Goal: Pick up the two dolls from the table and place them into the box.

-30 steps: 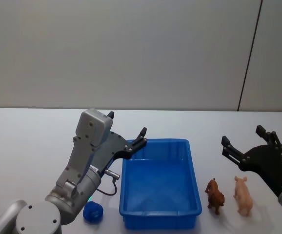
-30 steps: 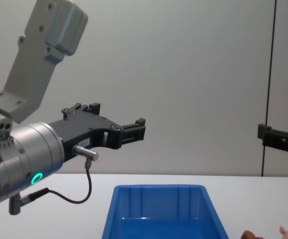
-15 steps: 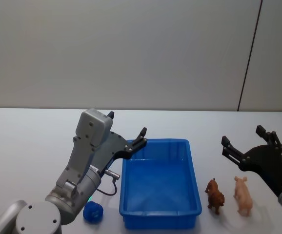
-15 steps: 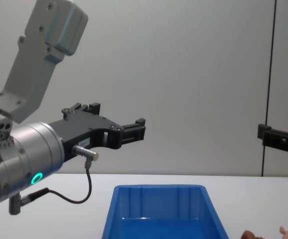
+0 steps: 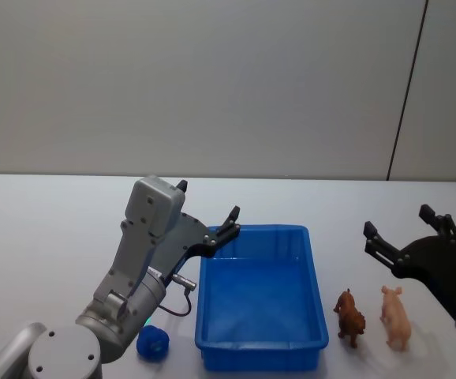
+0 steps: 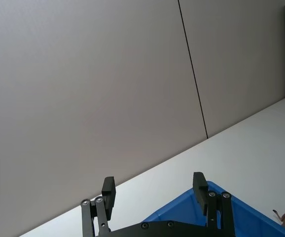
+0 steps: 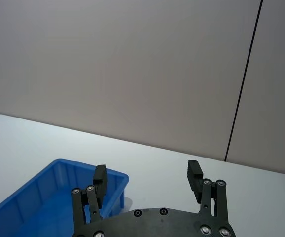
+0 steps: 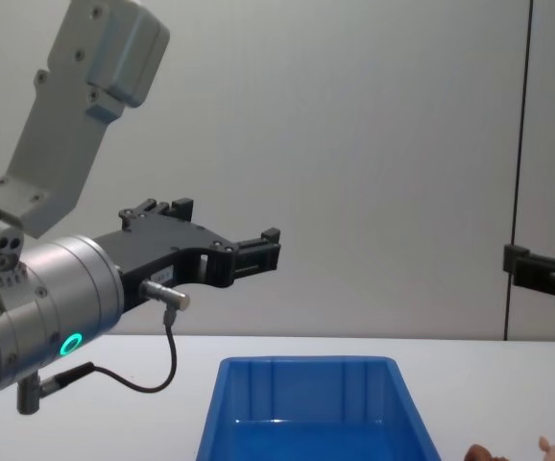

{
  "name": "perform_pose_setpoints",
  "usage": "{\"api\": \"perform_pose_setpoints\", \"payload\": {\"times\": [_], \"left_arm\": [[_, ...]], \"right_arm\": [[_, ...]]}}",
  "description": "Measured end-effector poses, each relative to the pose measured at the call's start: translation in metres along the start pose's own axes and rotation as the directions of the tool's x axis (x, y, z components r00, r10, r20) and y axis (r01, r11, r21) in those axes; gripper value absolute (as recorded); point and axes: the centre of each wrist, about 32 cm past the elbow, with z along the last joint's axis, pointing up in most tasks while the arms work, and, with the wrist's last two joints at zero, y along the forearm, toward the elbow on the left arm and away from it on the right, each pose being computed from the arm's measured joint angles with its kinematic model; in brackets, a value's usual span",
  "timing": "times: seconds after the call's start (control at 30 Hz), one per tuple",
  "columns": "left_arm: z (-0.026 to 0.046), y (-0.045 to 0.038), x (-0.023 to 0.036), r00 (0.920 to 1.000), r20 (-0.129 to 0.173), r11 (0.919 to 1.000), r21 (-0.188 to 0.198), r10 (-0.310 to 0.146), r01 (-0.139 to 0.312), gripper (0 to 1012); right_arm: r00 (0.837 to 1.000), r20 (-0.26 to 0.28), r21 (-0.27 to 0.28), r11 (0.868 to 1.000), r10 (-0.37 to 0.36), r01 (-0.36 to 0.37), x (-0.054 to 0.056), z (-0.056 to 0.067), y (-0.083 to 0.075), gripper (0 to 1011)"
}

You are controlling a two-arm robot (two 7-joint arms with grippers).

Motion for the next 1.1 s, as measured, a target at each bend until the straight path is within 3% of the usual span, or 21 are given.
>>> {"api": "perform_pose_setpoints", "payload": {"times": [0.23, 0.57, 1.1], "left_arm": [[0.0, 0.0, 0.0, 1.0, 0.0, 1.0, 0.0, 0.0, 0.0, 1001], [0.0, 0.0, 0.0, 1.0, 0.0, 1.0, 0.0, 0.0, 0.0, 1001], [0.0, 0.0, 0.0, 1.0, 0.0, 1.0, 0.0, 0.0, 0.0, 1000]], "right_arm": [[1.0, -0.001, -0.042, 0.999, -0.005, 0.005, 0.013, -0.006, -0.001, 1001], [1.0, 0.01, -0.151, 0.989, -0.006, 0.008, 0.037, -0.017, -0.005, 1001], [0.999, -0.012, -0.326, 0.945, 0.035, -0.037, 0.059, -0.036, -0.003, 1001]]}}
